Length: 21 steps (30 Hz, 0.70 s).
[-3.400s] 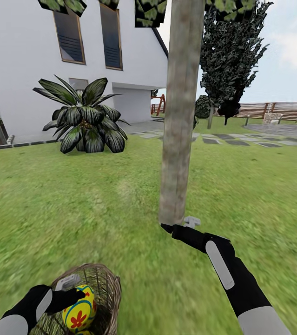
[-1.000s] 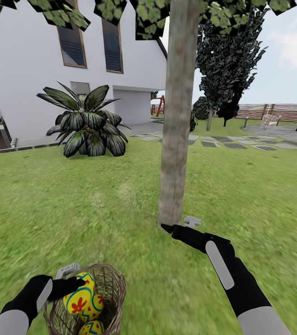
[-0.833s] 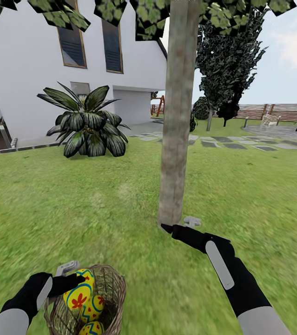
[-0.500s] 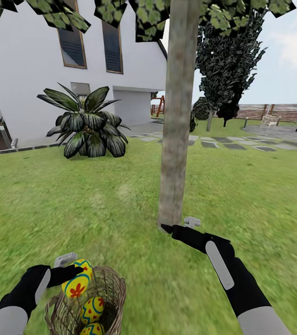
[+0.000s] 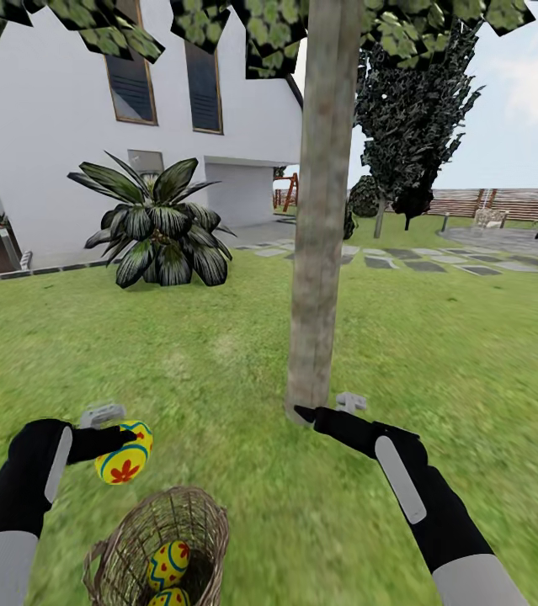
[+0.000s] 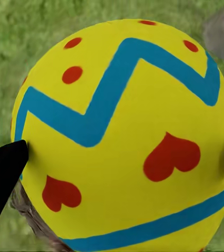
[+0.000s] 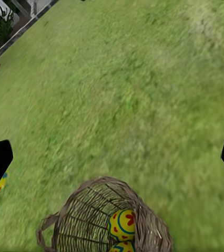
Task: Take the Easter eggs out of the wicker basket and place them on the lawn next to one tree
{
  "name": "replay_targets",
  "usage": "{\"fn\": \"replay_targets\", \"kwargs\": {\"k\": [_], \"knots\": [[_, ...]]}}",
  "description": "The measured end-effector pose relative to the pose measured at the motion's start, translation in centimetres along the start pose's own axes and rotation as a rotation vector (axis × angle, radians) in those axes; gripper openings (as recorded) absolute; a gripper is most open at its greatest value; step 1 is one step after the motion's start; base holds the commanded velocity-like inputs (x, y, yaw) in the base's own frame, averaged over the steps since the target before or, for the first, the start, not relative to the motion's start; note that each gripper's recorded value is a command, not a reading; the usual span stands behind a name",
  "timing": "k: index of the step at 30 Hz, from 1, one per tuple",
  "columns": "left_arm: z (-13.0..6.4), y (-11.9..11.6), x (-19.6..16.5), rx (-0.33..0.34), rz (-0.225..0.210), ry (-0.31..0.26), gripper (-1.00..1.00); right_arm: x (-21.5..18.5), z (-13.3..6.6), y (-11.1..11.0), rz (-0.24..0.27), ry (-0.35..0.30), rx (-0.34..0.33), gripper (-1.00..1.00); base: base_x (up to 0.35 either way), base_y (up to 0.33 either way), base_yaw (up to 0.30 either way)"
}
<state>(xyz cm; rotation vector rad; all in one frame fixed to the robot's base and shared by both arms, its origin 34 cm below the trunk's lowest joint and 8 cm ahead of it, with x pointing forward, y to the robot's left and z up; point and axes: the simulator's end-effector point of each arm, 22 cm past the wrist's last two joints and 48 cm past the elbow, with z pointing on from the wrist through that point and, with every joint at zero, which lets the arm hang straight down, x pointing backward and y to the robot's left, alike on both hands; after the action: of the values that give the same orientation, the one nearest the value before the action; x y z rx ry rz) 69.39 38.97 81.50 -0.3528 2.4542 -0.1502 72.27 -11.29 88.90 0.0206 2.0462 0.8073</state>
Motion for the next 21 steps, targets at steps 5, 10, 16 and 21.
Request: {"fn": "replay_targets", "kwargs": {"k": [5,10,16,21], "knots": [[0.6,1.4,0.2,-0.088,-0.021,0.052,-1.0,-1.0,-0.5,0.7,-0.004,-0.009,-0.003,1.0,0.0,0.0,-0.006],[0.4,0.0,-3.2,-0.093,-0.006,0.036,-1.0,-1.8,-0.8,1.2,-0.006,-0.012,-0.005,1.0,0.0,0.0,-0.198],[-0.5,-0.9,-4.7,-0.093,0.013,0.021,-1.0,-2.7,-1.3,1.9,-0.008,-0.014,-0.004,1.0,0.0,0.0,-0.267],[-1.1,-1.9,-5.1,-0.089,0.033,0.024,-1.0,-3.4,-1.7,2.3,-0.011,-0.017,-0.001,1.0,0.0,0.0,-0.272]]}}
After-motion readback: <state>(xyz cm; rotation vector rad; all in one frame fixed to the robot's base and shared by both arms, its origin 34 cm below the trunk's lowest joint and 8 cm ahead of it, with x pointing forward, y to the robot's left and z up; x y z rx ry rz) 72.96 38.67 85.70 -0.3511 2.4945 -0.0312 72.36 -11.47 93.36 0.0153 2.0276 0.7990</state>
